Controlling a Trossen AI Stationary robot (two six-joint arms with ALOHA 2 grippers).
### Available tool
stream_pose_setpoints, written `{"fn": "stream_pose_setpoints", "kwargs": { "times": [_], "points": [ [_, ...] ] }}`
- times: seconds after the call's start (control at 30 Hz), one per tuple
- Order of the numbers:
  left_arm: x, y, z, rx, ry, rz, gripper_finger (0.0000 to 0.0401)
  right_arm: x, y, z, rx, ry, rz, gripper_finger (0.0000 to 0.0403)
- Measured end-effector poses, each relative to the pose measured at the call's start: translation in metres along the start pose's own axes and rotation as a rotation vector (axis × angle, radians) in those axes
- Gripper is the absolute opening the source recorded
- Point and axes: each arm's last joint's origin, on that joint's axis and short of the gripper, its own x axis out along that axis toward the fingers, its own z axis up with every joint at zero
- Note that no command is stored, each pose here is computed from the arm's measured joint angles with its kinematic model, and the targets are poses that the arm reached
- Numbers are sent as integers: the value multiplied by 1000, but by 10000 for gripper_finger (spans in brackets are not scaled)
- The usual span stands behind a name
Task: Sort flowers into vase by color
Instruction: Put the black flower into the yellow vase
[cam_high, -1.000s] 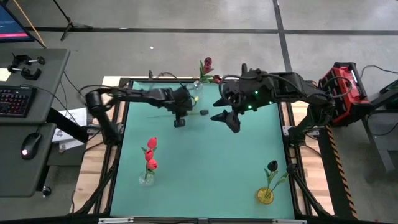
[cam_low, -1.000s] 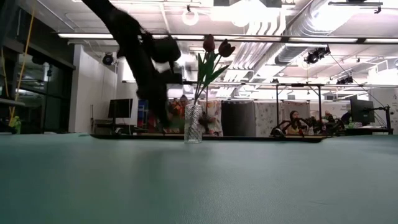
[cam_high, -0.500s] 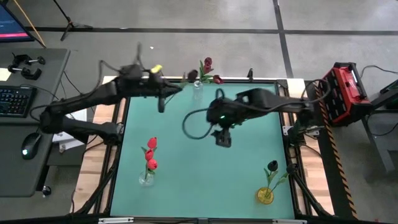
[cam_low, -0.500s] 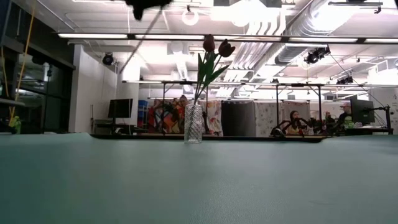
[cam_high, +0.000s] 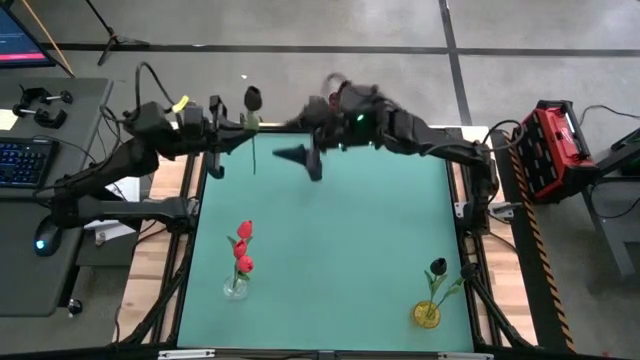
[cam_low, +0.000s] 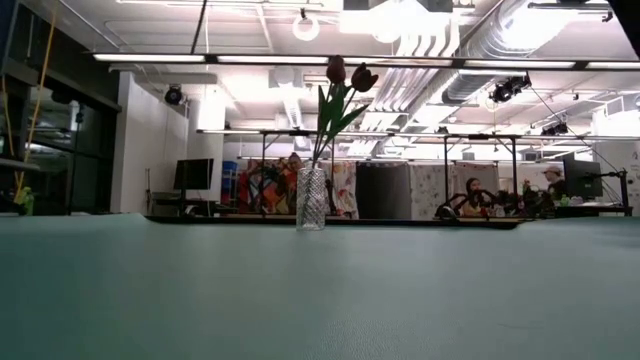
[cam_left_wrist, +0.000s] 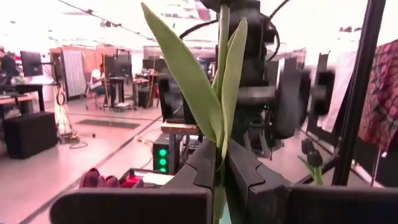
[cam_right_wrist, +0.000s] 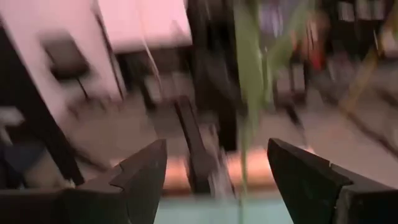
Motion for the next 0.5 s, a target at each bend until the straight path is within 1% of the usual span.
{"fn": "stream_pose_setpoints", "kwargs": {
  "times": [0.07,0.13,0.27,0.5],
  "points": [
    [1,0,0,-14,-6,2,0,1,-4,9,-1,-101,23,266],
    [5,2,0,-23,-22,10,0,2,-7,11,0,-132,15,266],
    [16,3,4,-40,-96,1,0,2,-13,12,-1,-150,-21,266],
    [39,5,-5,-44,-107,-21,0,1,-16,11,-2,-144,-83,266]
  ]
}}
